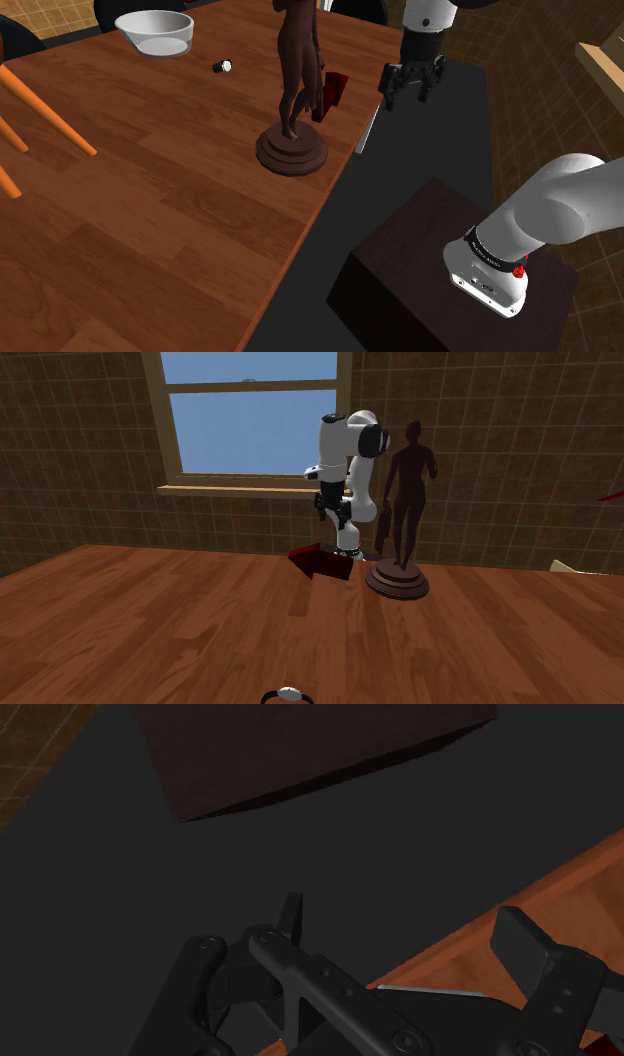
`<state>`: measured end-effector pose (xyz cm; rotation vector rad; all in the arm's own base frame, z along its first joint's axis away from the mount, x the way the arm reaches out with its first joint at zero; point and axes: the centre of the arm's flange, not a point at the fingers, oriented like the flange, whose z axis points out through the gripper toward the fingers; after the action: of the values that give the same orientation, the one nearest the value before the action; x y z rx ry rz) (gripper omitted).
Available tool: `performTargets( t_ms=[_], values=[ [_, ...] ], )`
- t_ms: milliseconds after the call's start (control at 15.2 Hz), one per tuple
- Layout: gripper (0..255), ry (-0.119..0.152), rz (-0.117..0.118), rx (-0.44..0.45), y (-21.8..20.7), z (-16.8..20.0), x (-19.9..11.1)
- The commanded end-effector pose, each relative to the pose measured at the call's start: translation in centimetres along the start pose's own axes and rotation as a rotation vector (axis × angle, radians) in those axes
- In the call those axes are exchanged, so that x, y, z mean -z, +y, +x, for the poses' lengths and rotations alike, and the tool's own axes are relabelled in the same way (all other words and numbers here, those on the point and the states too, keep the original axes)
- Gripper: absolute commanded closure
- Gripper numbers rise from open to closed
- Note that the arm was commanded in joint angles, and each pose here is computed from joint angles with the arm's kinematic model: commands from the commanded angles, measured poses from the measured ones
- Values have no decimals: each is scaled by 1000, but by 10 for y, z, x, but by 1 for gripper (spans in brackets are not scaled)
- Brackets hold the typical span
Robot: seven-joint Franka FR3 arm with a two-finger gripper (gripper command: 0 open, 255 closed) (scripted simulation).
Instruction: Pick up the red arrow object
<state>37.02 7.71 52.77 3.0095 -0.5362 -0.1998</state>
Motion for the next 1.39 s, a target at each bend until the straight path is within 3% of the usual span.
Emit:
performTargets(
  t_ms=[0,858,1320],
  values=[
    [0,20,11,-82,-19,12,4],
    [0,145,66,-583,-108,129,42],
    [0,147,66,-588,-111,134,11]
  ],
)
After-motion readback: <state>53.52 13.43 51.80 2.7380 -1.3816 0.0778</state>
